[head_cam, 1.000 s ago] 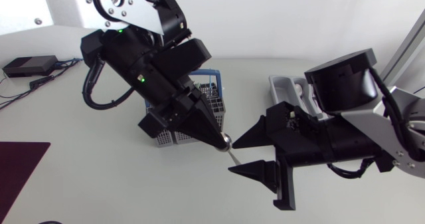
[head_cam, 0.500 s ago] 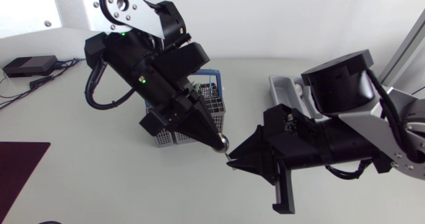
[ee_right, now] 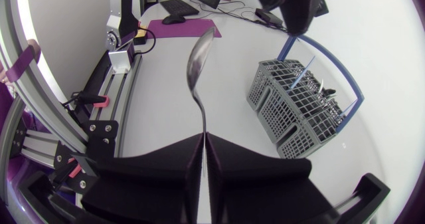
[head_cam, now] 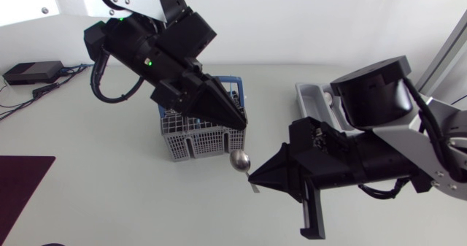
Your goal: Unload the cutlery basket into the drawer organizer.
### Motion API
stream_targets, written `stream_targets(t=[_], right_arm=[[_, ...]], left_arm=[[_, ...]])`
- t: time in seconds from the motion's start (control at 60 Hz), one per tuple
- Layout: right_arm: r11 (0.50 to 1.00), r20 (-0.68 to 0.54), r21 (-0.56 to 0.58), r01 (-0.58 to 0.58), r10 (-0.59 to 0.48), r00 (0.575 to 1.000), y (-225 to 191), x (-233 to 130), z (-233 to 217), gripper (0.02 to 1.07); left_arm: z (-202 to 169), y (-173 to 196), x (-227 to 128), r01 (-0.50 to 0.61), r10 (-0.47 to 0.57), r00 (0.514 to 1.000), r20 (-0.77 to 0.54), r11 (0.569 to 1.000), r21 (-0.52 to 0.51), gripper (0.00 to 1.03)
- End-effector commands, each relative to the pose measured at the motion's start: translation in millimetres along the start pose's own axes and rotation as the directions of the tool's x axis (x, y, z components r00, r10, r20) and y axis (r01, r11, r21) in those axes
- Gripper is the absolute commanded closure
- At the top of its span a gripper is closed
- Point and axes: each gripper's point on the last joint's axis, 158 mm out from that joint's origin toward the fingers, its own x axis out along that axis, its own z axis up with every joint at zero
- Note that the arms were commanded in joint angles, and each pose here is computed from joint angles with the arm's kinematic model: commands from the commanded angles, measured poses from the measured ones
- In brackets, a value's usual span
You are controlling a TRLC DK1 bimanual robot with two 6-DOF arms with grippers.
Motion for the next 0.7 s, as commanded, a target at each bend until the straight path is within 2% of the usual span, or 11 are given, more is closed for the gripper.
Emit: stream_targets(t=[0.0,0.167,0.333,0.433,0.467,0.633,0.667,0.683], right_arm=[[1.000,-0.020,0.006,-0.018,0.018,1.000,9.3,0.9,-10.9,1.01],[1.000,-0.053,0.013,-0.018,0.019,0.998,14.5,-0.7,-26.5,1.01],[1.000,-0.086,0.020,0.018,-0.016,0.996,10.6,-9.3,-46.3,1.01],[0.998,-0.109,0.015,0.058,-0.056,0.992,3.3,-17.8,-62.0,1.01],[0.997,-0.119,0.006,0.080,-0.079,0.990,-1.1,-21.9,-68.8,1.01],[0.985,-0.176,-0.021,0.169,-0.170,0.970,-21.9,-39.4,-101.9,1.01],[0.983,-0.185,-0.026,0.184,-0.185,0.965,-25.8,-42.9,-107.1,1.01],[0.980,-0.195,-0.038,0.195,-0.199,0.960,-29.1,-46.8,-112.2,1.01]], left_arm=[[17.1,-0.5,-11.6,-0.017,0.018,0.998,0.059,1.000,-0.007,0.47],[36.0,19.3,-41.4,-0.114,0.121,0.980,0.155,0.992,-0.055,0.42],[36.6,40.6,-68.5,-0.230,0.247,0.948,0.199,0.968,-0.103,0.39],[28.8,59.7,-76.9,-0.361,0.380,0.906,0.186,0.924,-0.126,0.39],[20.2,73.2,-79.2,-0.434,0.454,0.877,0.158,0.889,-0.143,0.37],[-2.3,94.1,-81.9,-0.529,0.548,0.832,0.086,0.831,-0.172,0.36],[-5.9,99.1,-83.7,-0.552,0.570,0.819,0.072,0.815,-0.175,0.36],[-10.5,106.6,-86.5,-0.586,0.602,0.797,0.053,0.790,-0.180,0.36]])
